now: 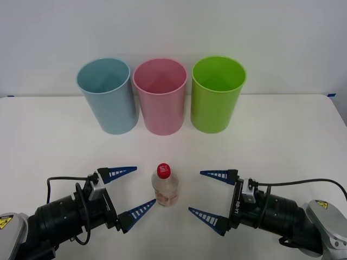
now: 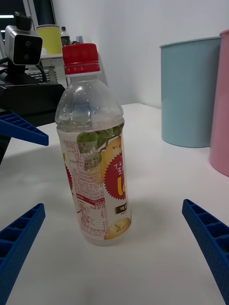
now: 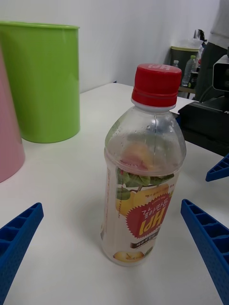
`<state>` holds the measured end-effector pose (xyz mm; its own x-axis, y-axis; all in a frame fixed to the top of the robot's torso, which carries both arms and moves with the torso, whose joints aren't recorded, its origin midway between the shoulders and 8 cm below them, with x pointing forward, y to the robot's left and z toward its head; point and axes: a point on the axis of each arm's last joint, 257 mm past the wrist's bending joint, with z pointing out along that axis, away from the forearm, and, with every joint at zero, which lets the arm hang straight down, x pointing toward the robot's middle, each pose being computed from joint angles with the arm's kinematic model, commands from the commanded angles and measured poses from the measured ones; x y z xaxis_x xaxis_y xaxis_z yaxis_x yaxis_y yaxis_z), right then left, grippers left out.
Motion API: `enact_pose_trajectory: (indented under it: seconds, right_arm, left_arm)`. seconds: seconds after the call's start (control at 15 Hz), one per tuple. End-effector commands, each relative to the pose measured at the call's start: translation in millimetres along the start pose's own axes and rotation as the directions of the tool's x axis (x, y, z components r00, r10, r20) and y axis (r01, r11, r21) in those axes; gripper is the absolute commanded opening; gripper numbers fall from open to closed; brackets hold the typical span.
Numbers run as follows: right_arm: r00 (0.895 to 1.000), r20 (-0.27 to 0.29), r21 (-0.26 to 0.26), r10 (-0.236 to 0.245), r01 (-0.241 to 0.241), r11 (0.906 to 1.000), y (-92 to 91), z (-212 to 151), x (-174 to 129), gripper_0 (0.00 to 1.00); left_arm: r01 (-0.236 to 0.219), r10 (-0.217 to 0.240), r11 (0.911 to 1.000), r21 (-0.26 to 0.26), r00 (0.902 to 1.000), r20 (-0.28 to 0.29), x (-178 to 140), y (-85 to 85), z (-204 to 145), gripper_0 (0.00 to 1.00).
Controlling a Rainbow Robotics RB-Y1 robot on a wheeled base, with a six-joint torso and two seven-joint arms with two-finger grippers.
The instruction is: Put cans in the blue bin and PET bottles in the pink bin and trash in the green bin.
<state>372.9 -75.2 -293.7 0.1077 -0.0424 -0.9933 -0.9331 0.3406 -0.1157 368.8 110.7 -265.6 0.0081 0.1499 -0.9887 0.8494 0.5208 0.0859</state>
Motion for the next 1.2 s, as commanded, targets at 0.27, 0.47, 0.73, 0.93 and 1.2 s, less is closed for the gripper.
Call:
enact_pose_trajectory:
  seconds: [0.27, 0.47, 0.73, 0.93, 1.2]
  right_arm:
    - [1.000, 0.000, 0.000, 0.000, 0.000, 1.0000, 0.0, 0.0, 0.0, 1.00]
    - [1.000, 0.000, 0.000, 0.000, 0.000, 1.0000, 0.0, 0.0, 0.0, 1.00]
    - [1.000, 0.000, 0.000, 0.000, 0.000, 1.0000, 0.0, 0.0, 0.0, 1.00]
    - [1.000, 0.000, 0.000, 0.000, 0.000, 1.0000, 0.0, 0.0, 0.0, 1.00]
    - [1.000, 0.000, 0.000, 0.000, 0.000, 1.0000, 0.0, 0.0, 0.0, 1.00]
  left_arm:
    - [0.000, 0.000, 1.0000, 0.000, 1.0000, 0.000, 0.0, 0.0, 0.0, 1.00]
    - [0.000, 0.000, 1.0000, 0.000, 1.0000, 0.000, 0.0, 0.0, 0.0, 1.00]
    - [0.000, 0.000, 1.0000, 0.000, 1.0000, 0.000, 0.0, 0.0, 0.0, 1.00]
    - [0.000, 0.000, 1.0000, 0.000, 1.0000, 0.000, 0.0, 0.0, 0.0, 1.00]
    - [0.000, 0.000, 1.0000, 0.000, 1.0000, 0.000, 0.0, 0.0, 0.0, 1.00]
